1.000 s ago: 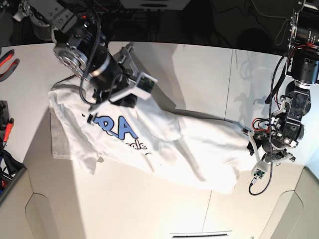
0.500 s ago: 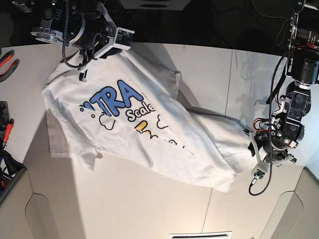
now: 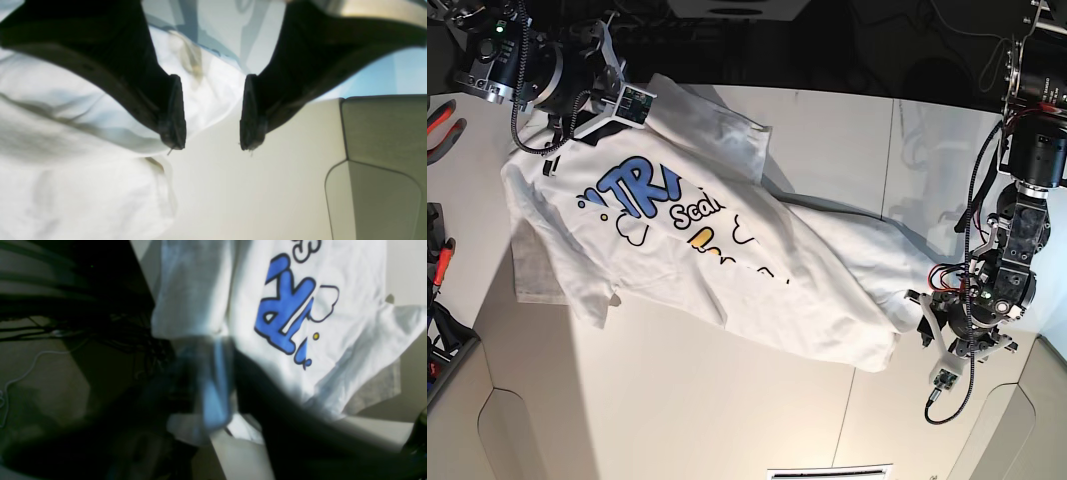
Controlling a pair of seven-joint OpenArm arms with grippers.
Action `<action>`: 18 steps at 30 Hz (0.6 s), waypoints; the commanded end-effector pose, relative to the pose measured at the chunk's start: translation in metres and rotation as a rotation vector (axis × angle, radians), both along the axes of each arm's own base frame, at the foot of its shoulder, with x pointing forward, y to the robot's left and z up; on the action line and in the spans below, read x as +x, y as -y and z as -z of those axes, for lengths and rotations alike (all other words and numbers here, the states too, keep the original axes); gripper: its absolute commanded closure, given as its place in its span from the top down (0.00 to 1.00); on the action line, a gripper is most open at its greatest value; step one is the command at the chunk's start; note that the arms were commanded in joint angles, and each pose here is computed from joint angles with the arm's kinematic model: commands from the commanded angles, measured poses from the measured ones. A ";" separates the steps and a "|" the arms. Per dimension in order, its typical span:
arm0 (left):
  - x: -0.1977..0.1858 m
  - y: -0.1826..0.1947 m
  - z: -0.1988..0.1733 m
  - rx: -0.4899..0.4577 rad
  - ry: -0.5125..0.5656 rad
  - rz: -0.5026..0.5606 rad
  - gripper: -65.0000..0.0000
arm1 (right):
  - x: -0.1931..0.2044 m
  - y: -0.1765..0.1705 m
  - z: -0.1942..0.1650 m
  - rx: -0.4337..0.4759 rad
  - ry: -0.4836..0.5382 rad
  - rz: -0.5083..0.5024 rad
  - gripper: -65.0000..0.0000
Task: Layout the t-shirt on the table in an organized manner, then fold the t-shirt properly
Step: 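Pull the shirt edge down onto the table with the right gripper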
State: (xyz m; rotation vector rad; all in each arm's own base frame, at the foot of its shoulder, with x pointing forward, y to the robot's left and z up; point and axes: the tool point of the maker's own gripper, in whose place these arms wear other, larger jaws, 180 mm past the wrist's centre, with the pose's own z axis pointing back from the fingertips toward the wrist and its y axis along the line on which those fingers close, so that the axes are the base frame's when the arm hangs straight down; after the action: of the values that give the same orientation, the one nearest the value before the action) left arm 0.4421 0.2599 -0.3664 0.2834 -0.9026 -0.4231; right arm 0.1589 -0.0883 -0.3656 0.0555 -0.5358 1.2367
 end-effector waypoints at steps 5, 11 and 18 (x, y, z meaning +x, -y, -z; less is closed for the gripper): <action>0.015 -0.005 -0.024 0.009 0.063 -0.001 0.46 | 0.010 0.001 -0.010 -0.001 0.059 0.002 0.41; 0.012 0.024 -0.017 -0.084 0.026 0.085 0.43 | 0.080 0.032 -0.048 -0.034 0.352 0.260 0.16; 0.040 0.085 -0.042 -0.189 0.092 0.154 0.00 | 0.149 0.052 -0.075 0.125 0.496 0.568 0.00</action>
State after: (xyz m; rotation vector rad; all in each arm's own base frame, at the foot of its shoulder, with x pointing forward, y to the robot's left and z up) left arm 0.4677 0.1692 -0.3502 0.0411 -0.9833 -0.4739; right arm 0.3015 -0.1374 -0.3029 -0.2668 -0.9394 0.6545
